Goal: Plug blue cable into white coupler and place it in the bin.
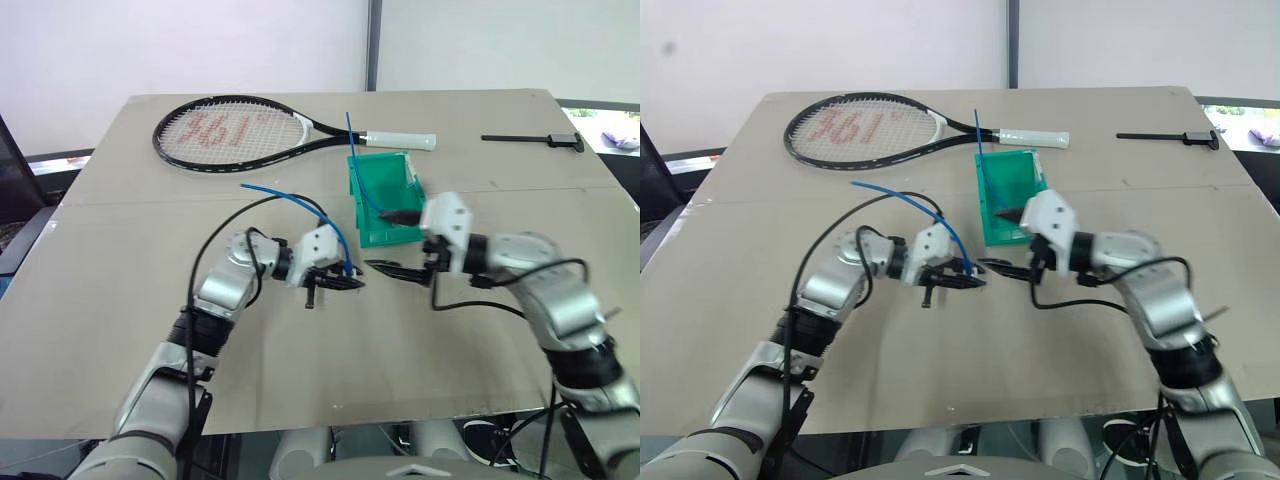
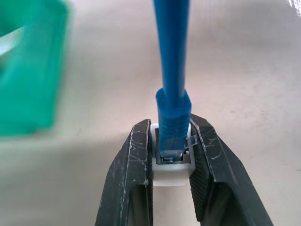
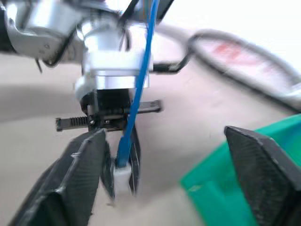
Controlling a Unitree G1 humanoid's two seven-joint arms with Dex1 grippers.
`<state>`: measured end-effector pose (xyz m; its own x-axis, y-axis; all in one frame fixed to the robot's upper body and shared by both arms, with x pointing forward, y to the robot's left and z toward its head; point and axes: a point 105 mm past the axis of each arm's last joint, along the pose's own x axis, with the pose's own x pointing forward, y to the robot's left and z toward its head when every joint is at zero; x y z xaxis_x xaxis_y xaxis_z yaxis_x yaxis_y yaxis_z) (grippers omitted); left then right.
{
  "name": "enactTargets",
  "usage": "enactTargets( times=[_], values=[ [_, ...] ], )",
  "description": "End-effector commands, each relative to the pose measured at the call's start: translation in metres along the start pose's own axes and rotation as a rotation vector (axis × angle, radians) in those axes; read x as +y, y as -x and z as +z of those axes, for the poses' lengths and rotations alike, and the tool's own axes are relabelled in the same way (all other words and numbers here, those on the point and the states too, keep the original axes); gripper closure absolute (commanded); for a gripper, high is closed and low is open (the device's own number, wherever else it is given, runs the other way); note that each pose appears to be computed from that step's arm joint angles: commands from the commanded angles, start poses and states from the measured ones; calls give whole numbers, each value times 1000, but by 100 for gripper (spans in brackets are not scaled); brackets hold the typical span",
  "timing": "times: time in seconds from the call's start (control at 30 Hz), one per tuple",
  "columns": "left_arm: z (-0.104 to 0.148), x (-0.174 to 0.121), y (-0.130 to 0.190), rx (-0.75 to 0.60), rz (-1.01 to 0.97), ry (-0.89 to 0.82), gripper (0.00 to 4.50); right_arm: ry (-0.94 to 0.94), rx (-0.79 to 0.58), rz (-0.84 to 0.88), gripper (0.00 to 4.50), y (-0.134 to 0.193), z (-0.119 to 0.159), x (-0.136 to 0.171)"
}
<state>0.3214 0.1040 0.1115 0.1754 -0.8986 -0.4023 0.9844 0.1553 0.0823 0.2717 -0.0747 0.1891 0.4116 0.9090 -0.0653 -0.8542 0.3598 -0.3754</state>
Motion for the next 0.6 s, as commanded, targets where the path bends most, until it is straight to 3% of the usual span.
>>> enactTargets(
  times=[0.03,0.17,0.37,0.6],
  values=[
    [28,10,15,-80,66,60,409,70,-25,-113,80,21,19,7],
    [71,38,19,-213,178,173,409,38,68,-274,80,48,3,17],
    [121,70,-2,-267,235,308,409,-31,146,-416,80,70,-14,37],
    [125,96,-46,-159,300,388,409,-41,162,-527,80,79,-14,36]
  ],
)
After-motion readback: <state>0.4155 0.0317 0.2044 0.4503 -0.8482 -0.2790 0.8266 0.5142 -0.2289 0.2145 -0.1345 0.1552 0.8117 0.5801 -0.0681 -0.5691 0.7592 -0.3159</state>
